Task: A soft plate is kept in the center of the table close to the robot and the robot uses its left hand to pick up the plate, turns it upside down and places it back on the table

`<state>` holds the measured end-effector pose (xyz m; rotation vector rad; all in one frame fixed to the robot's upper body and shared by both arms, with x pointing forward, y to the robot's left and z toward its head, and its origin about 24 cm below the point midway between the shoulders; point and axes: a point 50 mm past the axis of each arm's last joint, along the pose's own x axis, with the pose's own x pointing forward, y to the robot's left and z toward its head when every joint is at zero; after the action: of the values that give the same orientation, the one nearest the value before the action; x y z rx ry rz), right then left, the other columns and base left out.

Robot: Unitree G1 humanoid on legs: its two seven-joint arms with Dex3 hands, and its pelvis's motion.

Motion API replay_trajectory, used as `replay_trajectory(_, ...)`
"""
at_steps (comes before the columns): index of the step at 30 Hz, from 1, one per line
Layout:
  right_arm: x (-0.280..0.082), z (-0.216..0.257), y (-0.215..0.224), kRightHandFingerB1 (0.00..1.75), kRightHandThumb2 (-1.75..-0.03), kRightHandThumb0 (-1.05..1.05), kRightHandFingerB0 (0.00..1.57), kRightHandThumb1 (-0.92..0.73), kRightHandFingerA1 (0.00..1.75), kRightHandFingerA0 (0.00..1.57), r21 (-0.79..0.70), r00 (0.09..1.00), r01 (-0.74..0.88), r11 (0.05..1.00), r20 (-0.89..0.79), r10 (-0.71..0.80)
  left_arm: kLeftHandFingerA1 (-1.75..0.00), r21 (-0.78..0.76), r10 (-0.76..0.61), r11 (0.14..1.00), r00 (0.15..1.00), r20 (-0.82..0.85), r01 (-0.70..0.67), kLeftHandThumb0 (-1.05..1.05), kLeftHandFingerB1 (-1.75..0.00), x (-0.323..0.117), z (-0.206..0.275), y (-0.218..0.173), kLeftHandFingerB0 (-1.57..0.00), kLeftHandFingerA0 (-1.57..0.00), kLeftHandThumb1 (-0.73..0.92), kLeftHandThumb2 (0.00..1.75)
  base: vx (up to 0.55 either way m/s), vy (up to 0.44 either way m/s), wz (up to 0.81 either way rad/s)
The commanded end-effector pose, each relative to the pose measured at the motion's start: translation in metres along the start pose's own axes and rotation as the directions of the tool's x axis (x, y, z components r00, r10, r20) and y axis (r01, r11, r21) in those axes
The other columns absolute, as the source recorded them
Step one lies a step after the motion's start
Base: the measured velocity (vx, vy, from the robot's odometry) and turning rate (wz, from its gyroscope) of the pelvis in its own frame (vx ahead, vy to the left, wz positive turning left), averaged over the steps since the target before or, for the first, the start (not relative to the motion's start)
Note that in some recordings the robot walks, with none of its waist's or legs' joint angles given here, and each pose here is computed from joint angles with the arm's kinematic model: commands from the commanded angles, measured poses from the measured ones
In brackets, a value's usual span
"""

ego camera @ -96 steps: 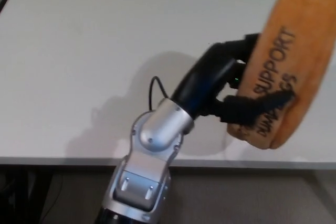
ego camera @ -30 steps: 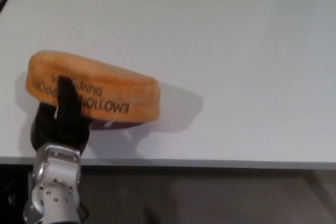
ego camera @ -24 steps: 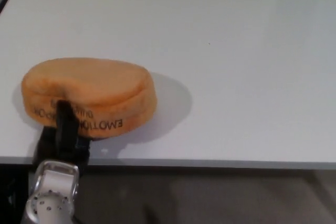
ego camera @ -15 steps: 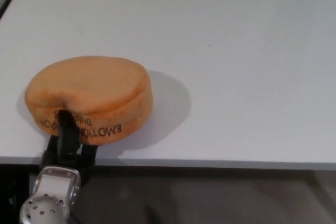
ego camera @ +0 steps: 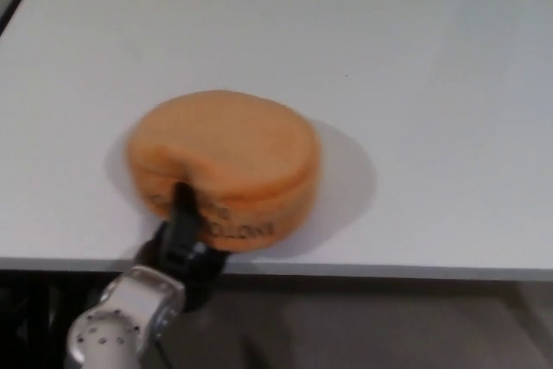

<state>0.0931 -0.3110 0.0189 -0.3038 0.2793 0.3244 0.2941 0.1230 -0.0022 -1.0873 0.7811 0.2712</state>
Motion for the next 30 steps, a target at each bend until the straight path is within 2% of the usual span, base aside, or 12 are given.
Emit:
replay_trajectory(1, -0.001, 0.002, -0.006, 0.13, -1.01, -0.82, 0.00, -0.68, 0.51, 0.24, -0.010, 1.000, 0.005, 1.000, 0.014, -0.005, -1.75, 0.065, 0.016, 0.998, 0.975, -0.223, -0.002, -0.40, -1.48, -0.002, -0.061, -0.012, -0.60, -0.96, 0.74, 0.67, 0.00, 0.000, 0.00)
replay_trajectory(12, -0.001, 0.002, -0.006, 0.16, -1.02, -0.77, 0.00, -0.68, 0.49, 0.17, -0.022, 1.000, -0.001, 1.000, 0.015, 0.001, -1.75, 0.058, -0.073, 0.995, 0.979, -0.192, 0.086, -0.41, -1.47, -0.012, -0.071, -0.057, -0.55, -0.95, 0.74, 0.63, 0.00, 0.000, 0.00)
replay_trajectory(13, -0.002, 0.003, -0.007, 0.17, -0.65, -0.74, 0.00, -0.82, 0.37, 0.27, -0.025, 1.000, 0.003, 1.000, 0.013, -0.002, -1.75, 0.045, -0.059, 0.997, 0.983, -0.175, 0.068, -0.41, -1.42, -0.012, -0.071, -0.057, -0.51, -0.94, 0.72, 0.66, 0.00, 0.000, 0.00)
replay_trajectory(14, -0.003, 0.003, -0.008, 0.18, -1.00, -0.76, 0.00, -0.65, 0.50, 0.20, -0.023, 1.000, 0.004, 1.000, 0.009, -0.004, -1.75, 0.040, -0.057, 0.997, 0.985, -0.166, 0.064, -0.42, -1.55, -0.012, -0.072, -0.056, -0.50, -0.95, 0.76, 0.63, 0.00, 0.000, 0.00)
replay_trajectory(15, -0.003, 0.002, -0.008, 0.18, -1.00, -0.76, 0.00, -0.65, 0.50, 0.20, -0.017, 1.000, 0.004, 1.000, 0.003, -0.004, -1.75, 0.043, -0.062, 0.997, 0.985, -0.162, 0.070, -0.42, -1.55, -0.012, -0.072, -0.055, -0.50, -0.95, 0.76, 0.63, 0.00, 0.000, 0.00)
replay_trajectory(17, -0.003, 0.002, -0.007, 0.17, -0.65, -0.73, 0.00, -0.82, 0.37, 0.26, 0.002, 1.000, -0.003, 1.000, 0.009, 0.003, -1.75, 0.018, -0.055, 0.998, 0.987, -0.151, 0.058, -0.43, -1.48, -0.012, -0.070, -0.053, -0.47, -0.94, 0.76, 0.63, 0.00, 0.000, 0.00)
replay_trajectory(18, -0.002, 0.002, -0.007, 0.18, -1.02, -0.76, 0.00, -0.65, 0.49, 0.16, -0.001, 1.000, -0.003, 1.000, 0.007, 0.003, -1.75, 0.015, -0.052, 0.998, 0.988, -0.147, 0.055, -0.43, -1.51, -0.012, -0.069, -0.052, -0.48, -0.95, 0.76, 0.63, 0.00, 0.000, 0.00)
replay_trajectory(19, -0.002, 0.002, -0.006, 0.18, -1.02, -0.76, 0.00, -0.65, 0.49, 0.16, -0.004, 1.000, -0.002, 1.000, 0.005, 0.002, -1.75, 0.010, -0.049, 0.999, 0.989, -0.140, 0.051, -0.43, -1.51, -0.012, -0.067, -0.052, -0.48, -0.95, 0.76, 0.63, 0.00, 0.000, 0.00)
replay_trajectory(20, -0.002, 0.002, -0.006, 0.17, -0.65, -0.75, 0.00, -0.82, 0.37, 0.26, -0.004, 1.000, -0.003, 1.000, 0.003, 0.003, -1.75, 0.006, -0.043, 0.999, 0.990, -0.137, 0.044, -0.42, -1.50, -0.012, -0.067, -0.051, -0.47, -0.94, 0.76, 0.63, 0.00, 0.000, 0.00)
replay_trajectory(21, -0.002, 0.001, -0.006, 0.17, -0.65, -0.75, 0.00, -0.82, 0.37, 0.26, -0.005, 1.000, -0.003, 1.000, 0.002, 0.003, -1.75, 0.004, -0.040, 0.999, 0.990, -0.136, 0.041, -0.42, -1.50, -0.012, -0.066, -0.051, -0.47, -0.94, 0.76, 0.63, 0.00, 0.000, 0.00)
replay_trajectory(23, -0.002, 0.001, -0.006, 0.17, -1.01, -0.77, 0.00, -0.64, 0.50, 0.20, -0.004, 1.000, -0.004, 1.000, 0.001, 0.004, -1.75, 0.006, -0.040, 0.999, 0.993, -0.112, 0.041, -0.42, -1.50, -0.012, -0.065, -0.050, -0.51, -0.94, 0.77, 0.64, 0.00, 0.000, 0.00)
replay_trajectory(30, -0.004, 0.000, -0.006, 0.10, -1.02, -0.85, 0.00, -0.70, 0.50, 0.20, 0.015, 1.000, -0.004, 1.000, -0.002, 0.004, -1.75, 0.037, -0.040, 0.998, 0.995, -0.089, 0.043, -0.46, -1.62, -0.009, -0.066, -0.044, -0.62, -0.92, 0.80, 0.65, 0.00, 0.000, 0.00)
